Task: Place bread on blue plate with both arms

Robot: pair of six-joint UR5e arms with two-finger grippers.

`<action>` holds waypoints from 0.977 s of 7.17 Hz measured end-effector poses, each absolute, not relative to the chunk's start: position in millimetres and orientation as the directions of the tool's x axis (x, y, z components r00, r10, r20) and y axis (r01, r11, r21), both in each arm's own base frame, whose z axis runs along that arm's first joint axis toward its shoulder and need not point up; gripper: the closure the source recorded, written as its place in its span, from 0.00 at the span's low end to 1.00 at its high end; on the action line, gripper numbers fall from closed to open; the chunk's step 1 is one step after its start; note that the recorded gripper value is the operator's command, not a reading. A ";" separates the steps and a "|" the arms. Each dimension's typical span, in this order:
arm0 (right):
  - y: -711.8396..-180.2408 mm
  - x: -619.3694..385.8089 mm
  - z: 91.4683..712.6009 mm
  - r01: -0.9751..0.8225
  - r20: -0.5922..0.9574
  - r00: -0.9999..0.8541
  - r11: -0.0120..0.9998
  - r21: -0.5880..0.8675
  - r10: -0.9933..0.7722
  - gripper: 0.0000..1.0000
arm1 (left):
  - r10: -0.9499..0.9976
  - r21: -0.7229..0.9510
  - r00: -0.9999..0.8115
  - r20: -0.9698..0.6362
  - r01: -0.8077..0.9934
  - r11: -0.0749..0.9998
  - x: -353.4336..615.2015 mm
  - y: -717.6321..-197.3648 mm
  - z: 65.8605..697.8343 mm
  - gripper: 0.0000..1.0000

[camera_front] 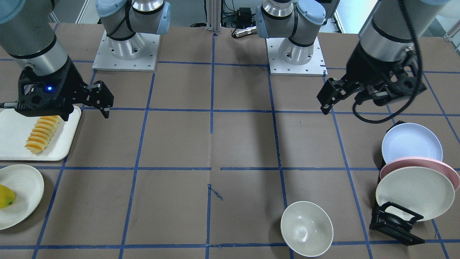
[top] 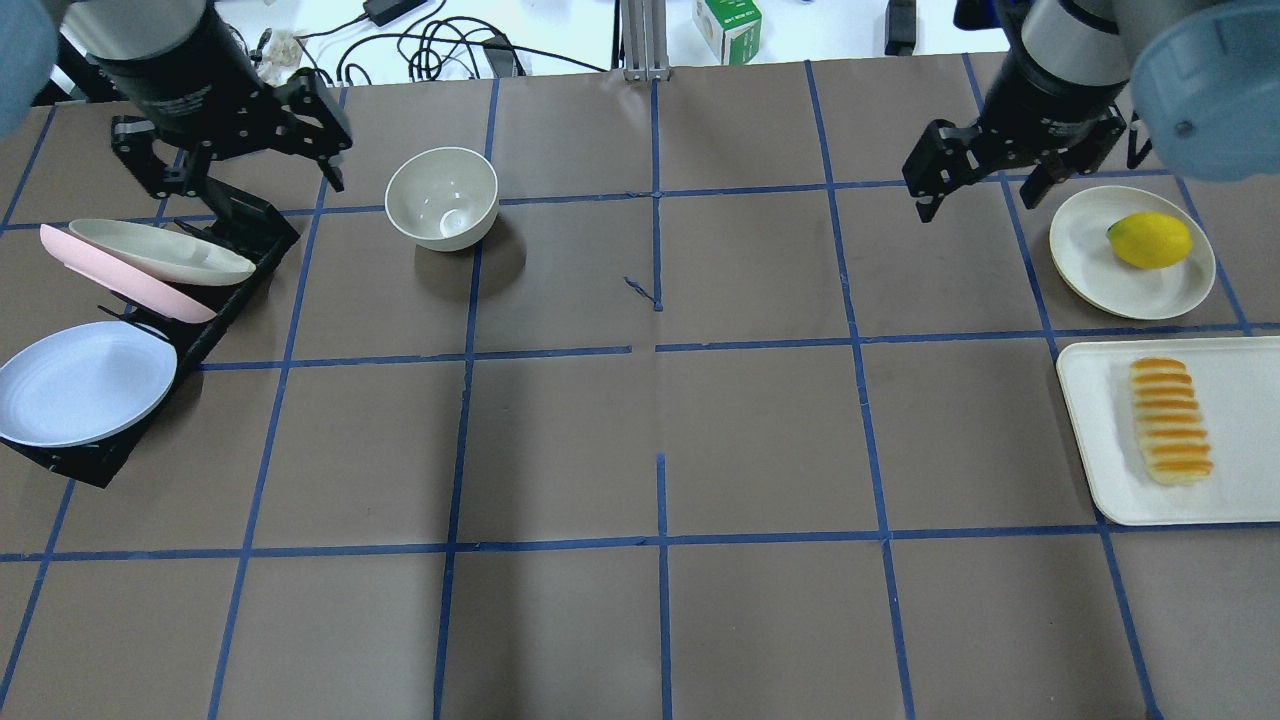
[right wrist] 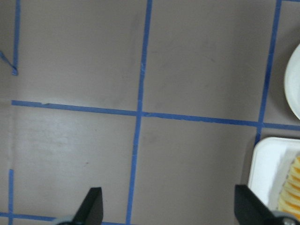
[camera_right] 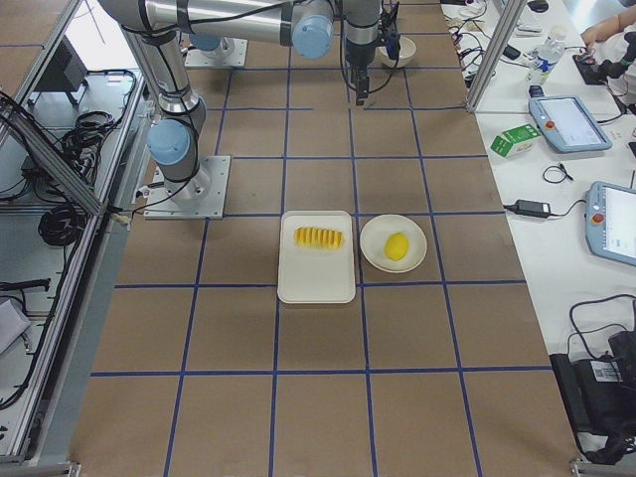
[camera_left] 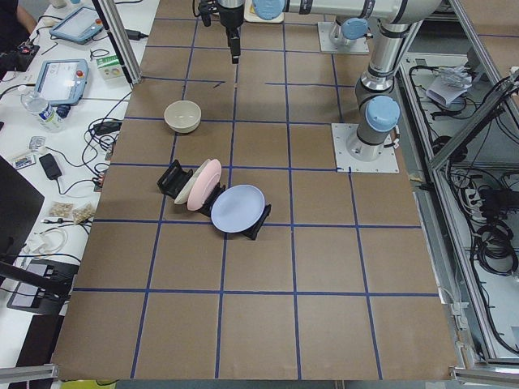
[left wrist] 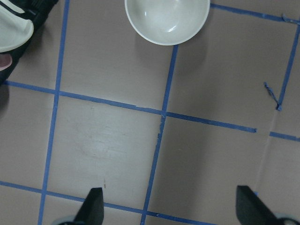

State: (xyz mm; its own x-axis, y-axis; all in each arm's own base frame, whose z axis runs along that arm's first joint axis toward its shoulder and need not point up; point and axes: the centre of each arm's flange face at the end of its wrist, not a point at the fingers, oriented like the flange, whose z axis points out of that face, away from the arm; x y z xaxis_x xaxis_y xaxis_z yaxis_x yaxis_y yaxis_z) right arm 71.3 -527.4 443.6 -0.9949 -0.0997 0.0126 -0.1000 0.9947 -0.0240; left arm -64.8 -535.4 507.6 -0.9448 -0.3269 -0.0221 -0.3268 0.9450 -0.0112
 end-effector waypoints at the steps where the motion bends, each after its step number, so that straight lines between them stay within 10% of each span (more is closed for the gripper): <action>1: -518.4 42.8 431.4 -0.102 0.032 -0.994 0.995 -0.013 -0.102 0.00 | -0.375 0.000 -0.927 -0.024 -0.375 0.927 -31.3 -531.8 512.5 0.00; 7: -456.4 -189.5 285.2 -0.082 0.012 -0.997 0.997 0.004 -0.082 0.00 | -0.565 0.076 -0.825 -0.005 -0.564 0.823 278.6 -470.8 467.5 0.00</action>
